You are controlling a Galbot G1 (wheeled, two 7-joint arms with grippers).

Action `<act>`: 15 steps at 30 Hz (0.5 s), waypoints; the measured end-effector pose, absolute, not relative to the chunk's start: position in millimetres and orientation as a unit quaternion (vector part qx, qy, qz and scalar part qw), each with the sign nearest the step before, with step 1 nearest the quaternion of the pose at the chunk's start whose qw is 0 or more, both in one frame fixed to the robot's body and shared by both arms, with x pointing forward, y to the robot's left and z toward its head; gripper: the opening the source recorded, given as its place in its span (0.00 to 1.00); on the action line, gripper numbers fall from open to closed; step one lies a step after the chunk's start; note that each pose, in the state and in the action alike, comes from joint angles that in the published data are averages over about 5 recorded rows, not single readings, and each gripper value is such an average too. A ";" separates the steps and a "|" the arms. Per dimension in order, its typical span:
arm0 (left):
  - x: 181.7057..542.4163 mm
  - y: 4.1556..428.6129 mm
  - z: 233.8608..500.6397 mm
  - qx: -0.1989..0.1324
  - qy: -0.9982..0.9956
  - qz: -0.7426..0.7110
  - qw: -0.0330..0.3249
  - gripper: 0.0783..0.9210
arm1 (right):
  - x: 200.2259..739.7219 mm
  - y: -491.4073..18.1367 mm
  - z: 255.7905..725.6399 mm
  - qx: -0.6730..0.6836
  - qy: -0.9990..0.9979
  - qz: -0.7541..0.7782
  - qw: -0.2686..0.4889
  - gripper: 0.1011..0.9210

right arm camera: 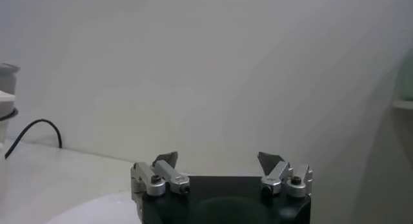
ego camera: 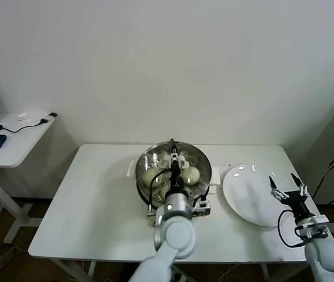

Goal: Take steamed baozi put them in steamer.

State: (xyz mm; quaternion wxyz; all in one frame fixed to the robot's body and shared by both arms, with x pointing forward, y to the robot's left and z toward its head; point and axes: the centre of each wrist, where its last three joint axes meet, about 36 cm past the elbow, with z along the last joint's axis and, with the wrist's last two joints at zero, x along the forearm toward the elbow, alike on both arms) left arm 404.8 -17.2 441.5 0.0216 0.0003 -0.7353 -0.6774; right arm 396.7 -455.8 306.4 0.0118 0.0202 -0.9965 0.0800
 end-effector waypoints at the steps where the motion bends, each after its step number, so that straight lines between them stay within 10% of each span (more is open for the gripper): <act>1: 402.6 -16.4 444.0 0.000 -0.738 -0.674 0.021 0.71 | 397.3 -455.8 306.5 0.020 -0.997 0.080 0.012 0.88; 15: 368.3 31.1 451.8 0.000 -0.744 -0.668 0.016 0.88 | 401.6 -457.2 314.2 0.009 -0.996 0.082 0.019 0.88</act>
